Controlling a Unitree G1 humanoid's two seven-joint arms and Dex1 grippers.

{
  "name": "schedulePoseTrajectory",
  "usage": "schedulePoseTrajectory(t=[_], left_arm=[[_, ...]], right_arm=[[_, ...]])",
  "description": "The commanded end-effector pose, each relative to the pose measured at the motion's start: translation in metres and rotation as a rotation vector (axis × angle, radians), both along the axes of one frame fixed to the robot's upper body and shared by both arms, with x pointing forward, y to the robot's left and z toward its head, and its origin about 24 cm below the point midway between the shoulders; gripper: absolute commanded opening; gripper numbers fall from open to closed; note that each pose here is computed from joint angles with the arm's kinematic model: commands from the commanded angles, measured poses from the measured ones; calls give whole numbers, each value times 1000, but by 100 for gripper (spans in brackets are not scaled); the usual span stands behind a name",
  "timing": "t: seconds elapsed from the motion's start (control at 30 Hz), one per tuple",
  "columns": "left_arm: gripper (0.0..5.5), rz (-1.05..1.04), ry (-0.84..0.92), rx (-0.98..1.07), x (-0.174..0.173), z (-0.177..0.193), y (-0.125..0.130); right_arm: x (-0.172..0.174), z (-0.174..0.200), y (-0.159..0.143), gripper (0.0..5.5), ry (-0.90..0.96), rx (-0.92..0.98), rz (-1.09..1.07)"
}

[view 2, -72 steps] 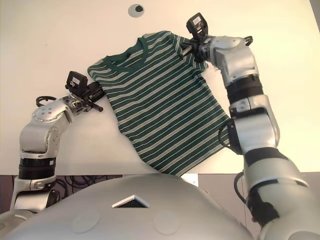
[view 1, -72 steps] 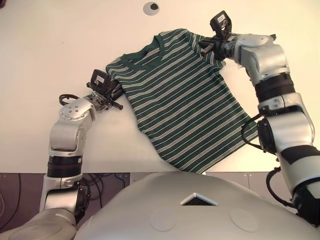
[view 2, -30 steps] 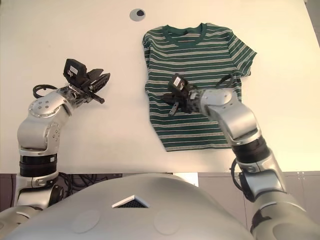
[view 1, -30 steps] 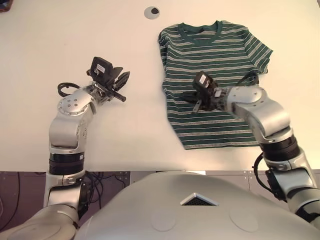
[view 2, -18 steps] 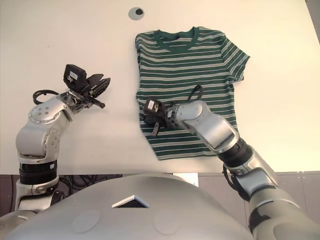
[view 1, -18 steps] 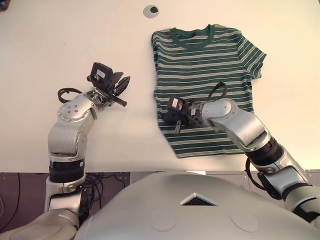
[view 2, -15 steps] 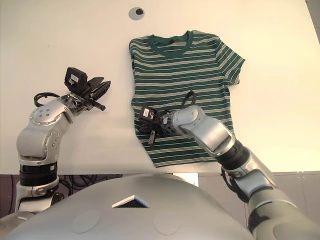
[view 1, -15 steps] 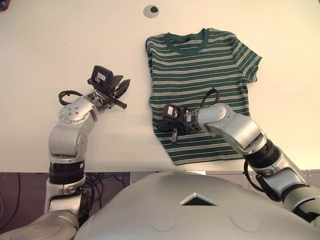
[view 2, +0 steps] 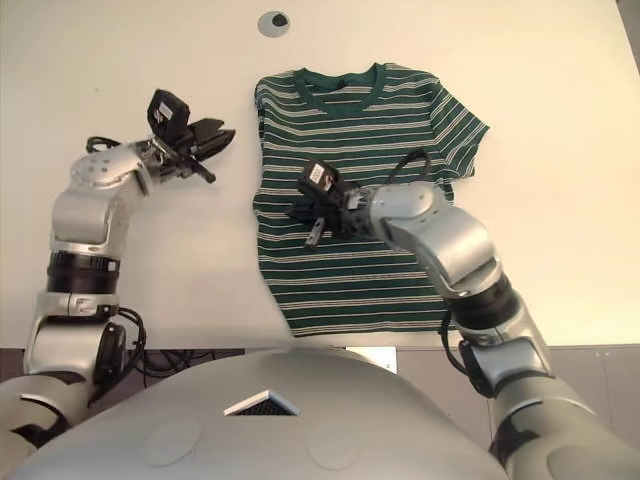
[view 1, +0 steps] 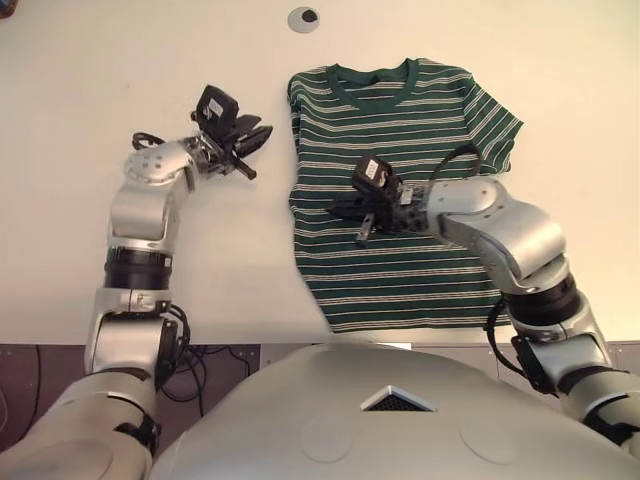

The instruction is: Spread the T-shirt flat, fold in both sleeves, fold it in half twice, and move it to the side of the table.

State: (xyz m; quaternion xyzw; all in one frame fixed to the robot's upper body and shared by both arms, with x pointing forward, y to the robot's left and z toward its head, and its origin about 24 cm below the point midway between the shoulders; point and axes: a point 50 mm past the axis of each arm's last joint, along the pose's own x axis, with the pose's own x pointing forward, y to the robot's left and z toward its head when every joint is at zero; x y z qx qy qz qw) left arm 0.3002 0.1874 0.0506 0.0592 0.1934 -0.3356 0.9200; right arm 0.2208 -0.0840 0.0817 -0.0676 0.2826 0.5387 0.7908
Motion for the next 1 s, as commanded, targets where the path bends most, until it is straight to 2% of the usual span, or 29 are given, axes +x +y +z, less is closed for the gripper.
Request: schedulePoseTrajectory(t=[0.03,0.2,0.47,0.63,0.77,0.9,1.0], left_arm=[[120,-58,30,17,8,-10,-9],[120,-107,60,54,16,-22,-17],[120,-146,56,13,19,-18,-30],[120,-207,114,128,8,-39,-32],[120,-252,133,278,1,-52,-19],[120,-302,118,419,4,-51,-1],[120,-370,124,473,6,-45,6]], right_arm=[[10,11,-12,0,-27,-6,-40],[13,13,-13,0,-31,4,-69],[10,7,-13,0,-30,-14,-84],[10,6,-12,0,-33,-14,-91],[12,2,-14,0,-38,-31,-107],[12,-29,-35,0,-10,-159,-159],[11,-76,-67,0,-7,-352,-218]])
